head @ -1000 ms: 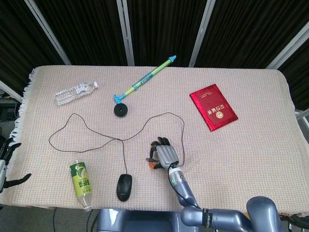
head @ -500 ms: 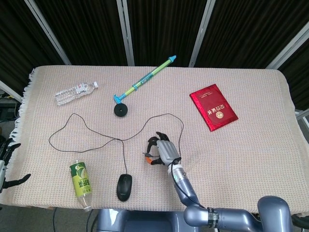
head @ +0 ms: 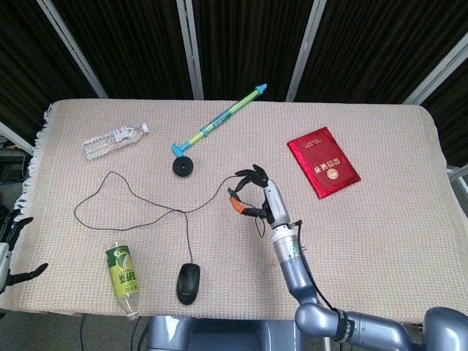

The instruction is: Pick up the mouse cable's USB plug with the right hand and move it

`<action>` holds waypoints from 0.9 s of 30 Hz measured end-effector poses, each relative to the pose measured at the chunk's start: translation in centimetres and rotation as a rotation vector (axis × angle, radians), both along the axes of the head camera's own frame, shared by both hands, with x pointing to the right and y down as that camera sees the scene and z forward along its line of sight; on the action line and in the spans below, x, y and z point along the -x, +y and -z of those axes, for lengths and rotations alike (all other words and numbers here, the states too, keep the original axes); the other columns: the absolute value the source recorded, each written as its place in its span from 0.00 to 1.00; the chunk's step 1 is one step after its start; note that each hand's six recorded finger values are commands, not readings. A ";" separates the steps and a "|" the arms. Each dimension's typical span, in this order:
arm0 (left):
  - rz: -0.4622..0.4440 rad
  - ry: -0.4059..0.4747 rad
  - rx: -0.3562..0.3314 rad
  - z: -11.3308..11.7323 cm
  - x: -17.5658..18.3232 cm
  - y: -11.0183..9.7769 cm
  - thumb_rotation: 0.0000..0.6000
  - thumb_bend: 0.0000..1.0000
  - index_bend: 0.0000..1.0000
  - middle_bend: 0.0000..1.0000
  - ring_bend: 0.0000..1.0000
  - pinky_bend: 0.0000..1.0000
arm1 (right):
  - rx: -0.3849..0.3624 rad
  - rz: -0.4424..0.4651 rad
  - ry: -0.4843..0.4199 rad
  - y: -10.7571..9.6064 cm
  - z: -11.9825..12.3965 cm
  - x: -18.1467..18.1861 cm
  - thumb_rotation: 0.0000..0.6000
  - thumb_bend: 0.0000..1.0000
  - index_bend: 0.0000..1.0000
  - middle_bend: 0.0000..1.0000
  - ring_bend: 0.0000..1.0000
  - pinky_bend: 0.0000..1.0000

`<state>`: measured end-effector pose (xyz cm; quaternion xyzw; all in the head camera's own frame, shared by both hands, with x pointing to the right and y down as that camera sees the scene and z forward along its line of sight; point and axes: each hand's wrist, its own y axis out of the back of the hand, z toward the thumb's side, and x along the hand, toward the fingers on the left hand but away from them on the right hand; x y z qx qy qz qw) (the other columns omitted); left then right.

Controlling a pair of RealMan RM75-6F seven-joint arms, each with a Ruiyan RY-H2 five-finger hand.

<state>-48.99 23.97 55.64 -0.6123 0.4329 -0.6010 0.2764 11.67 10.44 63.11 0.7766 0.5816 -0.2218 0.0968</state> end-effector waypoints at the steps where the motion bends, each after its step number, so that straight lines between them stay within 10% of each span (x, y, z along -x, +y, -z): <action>1: 0.000 -0.002 0.000 0.0 0.0 0.0 1.00 0.12 0.15 0.00 0.00 0.00 | -0.010 -0.039 -0.036 -0.1 0.2 -0.4 1.00 0.34 0.62 0.27 0.00 0.00; 12: 0.005 0.001 0.007 -0.3 0.0 0.0 1.00 0.12 0.15 0.00 0.00 0.00 | -0.122 -0.287 -0.201 1.0 0.2 -3.2 1.00 0.34 0.62 0.27 0.00 0.00; 27: -0.001 0.016 0.023 -0.4 -0.1 0.0 1.00 0.12 0.15 0.00 0.00 0.00 | -0.053 -0.379 -0.192 5.1 -4.1 -5.2 1.00 0.34 0.62 0.27 0.00 0.00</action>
